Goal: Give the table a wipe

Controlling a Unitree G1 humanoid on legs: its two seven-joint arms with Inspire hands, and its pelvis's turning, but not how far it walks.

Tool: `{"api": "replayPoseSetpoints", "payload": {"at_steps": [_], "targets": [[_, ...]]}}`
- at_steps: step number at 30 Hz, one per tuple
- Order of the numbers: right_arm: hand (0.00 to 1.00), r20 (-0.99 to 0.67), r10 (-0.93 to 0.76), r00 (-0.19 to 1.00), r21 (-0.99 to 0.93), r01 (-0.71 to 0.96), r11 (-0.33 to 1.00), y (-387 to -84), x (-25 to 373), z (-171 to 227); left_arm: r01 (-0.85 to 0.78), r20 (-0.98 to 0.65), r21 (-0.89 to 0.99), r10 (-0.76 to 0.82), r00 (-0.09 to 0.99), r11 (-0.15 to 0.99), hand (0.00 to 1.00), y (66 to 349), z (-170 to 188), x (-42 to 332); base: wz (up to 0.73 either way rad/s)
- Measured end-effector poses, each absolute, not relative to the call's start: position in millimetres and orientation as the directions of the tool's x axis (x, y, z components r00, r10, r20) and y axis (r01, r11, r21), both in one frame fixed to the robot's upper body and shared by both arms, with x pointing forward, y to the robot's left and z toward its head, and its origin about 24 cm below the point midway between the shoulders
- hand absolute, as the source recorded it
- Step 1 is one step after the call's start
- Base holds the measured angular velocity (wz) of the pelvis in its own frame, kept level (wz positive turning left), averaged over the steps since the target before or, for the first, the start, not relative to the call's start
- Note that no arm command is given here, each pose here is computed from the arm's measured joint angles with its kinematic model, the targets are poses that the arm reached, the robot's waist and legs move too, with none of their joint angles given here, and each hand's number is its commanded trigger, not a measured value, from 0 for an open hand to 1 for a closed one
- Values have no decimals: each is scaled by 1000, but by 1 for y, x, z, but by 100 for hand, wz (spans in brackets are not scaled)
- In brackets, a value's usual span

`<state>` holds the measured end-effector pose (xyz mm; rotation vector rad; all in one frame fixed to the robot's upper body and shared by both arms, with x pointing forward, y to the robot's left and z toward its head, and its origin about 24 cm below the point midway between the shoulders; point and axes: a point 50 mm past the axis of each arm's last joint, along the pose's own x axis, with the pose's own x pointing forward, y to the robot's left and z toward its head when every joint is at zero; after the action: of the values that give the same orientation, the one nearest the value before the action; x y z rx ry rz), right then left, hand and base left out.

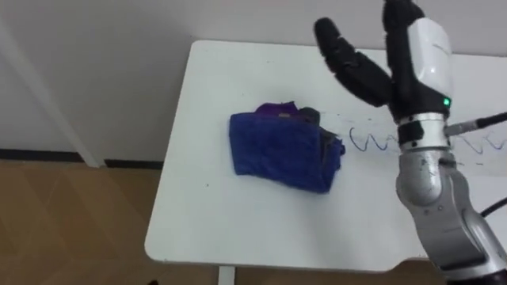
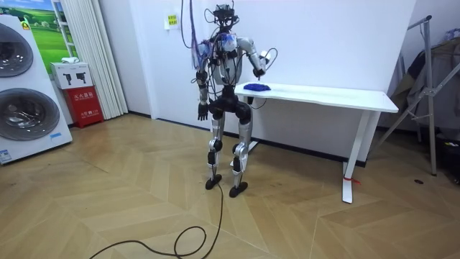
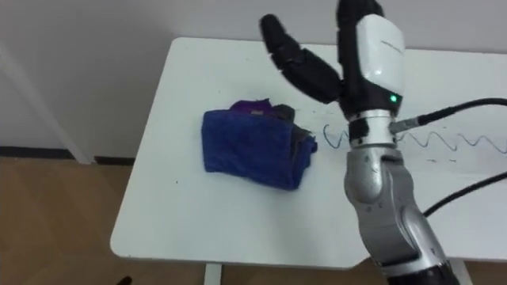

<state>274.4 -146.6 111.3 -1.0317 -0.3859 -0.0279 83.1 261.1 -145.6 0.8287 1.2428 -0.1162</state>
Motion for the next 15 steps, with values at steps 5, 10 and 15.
{"api": "replayPoseSetpoints", "payload": {"at_steps": [5,10,15], "targets": [[0,166,273,948,-901,33,433,-127,274,88,513,-872,482,327,366,710,0,259,-144,89,10],[0,-75,264,962,-932,-161,323,-131,276,49,503,-849,506,299,437,701,0,254,-137,123,3],[0,-308,202,930,-911,-350,218,-145,275,12,489,-843,508,293,451,709,0,253,-135,130,-5]]}}
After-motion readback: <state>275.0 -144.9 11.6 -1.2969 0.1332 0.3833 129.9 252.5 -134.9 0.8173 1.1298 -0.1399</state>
